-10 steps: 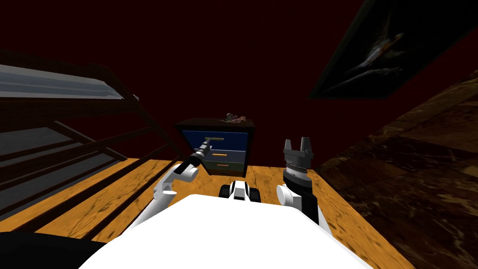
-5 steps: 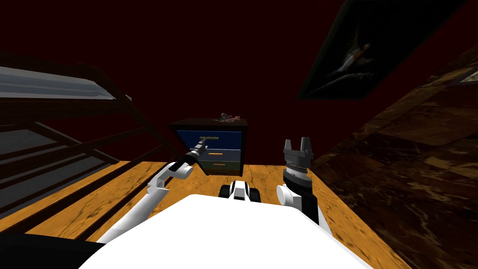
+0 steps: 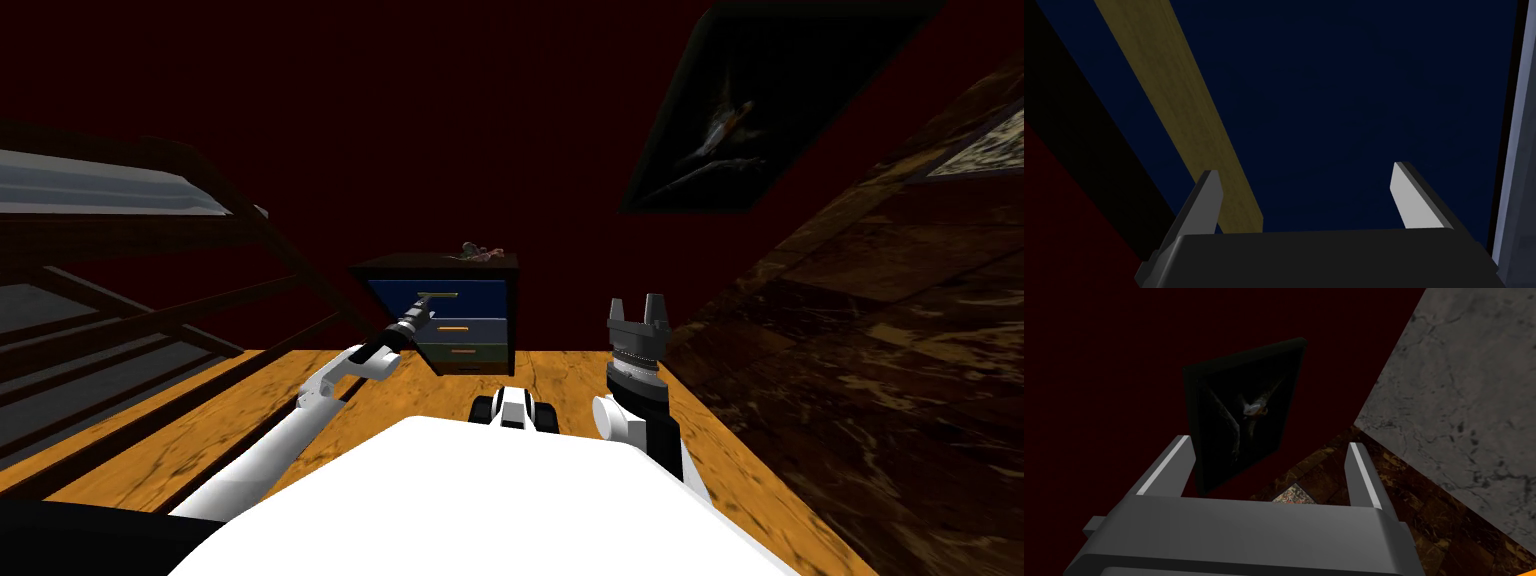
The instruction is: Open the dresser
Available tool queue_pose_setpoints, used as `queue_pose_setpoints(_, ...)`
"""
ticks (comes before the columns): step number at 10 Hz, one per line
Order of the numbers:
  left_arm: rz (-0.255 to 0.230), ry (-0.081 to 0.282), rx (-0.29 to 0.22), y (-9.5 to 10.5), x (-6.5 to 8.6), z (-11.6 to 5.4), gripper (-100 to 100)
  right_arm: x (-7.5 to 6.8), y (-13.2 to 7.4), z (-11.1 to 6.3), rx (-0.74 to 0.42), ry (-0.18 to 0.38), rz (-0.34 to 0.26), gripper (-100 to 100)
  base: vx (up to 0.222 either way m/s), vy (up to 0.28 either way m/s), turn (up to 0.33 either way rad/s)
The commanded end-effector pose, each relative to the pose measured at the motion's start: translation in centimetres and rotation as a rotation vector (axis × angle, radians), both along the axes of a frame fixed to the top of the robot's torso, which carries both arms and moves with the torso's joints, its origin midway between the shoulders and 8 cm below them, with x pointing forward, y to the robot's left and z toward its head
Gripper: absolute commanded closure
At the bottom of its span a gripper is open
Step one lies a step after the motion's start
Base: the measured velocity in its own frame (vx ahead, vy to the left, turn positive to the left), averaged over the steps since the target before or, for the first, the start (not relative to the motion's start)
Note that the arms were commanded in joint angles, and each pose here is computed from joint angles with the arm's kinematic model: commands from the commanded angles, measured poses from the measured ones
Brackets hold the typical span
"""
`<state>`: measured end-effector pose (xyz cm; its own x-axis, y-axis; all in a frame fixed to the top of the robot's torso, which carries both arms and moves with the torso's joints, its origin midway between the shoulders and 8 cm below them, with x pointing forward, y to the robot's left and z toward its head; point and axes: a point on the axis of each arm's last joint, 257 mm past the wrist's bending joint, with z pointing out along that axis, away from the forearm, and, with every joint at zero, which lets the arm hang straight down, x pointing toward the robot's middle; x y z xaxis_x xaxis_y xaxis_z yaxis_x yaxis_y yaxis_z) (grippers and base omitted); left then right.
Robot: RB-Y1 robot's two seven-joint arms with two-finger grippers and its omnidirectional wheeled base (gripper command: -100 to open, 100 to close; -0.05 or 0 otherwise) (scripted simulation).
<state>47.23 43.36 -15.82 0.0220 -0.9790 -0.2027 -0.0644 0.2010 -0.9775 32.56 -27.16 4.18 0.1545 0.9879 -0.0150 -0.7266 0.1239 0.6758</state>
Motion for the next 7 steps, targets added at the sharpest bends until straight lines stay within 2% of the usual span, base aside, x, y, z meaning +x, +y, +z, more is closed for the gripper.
queue_pose_setpoints(1, 0.027, -0.034, -0.009, 3.6, 0.5, 2.0, -100, 0.0, 0.0, 0.0, 0.0, 0.0, 0.0, 0, -0.035, -0.103, -0.056)
queue_pose_setpoints(2, 0.037, -0.019, 0.012, 4.6, 0.5, 1.7, -100, 0.0, 0.0, 0.0, 0.0, 0.0, 0.0, 0, -0.017, -0.043, 0.008)
queue_pose_setpoints(3, 0.054, -0.062, -0.033, 6.4, 0.6, 3.5, -100, 0.0, 0.0, 0.0, 0.0, 0.0, 0.0, 0, -0.042, -0.085, -0.089)
queue_pose_setpoints(4, 0.076, -0.047, -0.031, 7.6, 0.4, 2.6, -100, 0.0, 0.0, 0.0, 0.0, 0.0, 0.0, 0, -0.034, -0.091, -0.082)
queue_pose_setpoints(6, 0.068, -0.041, 0.012, 8.2, 0.6, 3.5, -100, 0.0, 0.0, 0.0, 0.0, 0.0, 0.0, 0, 0.018, -0.007, 0.002)
queue_pose_setpoints(7, 0.092, -0.087, -0.024, 10.6, 0.5, 5.5, -100, 0.0, 0.0, 0.0, 0.0, 0.0, 0.0, 0, 0.01, -0.052, -0.131)
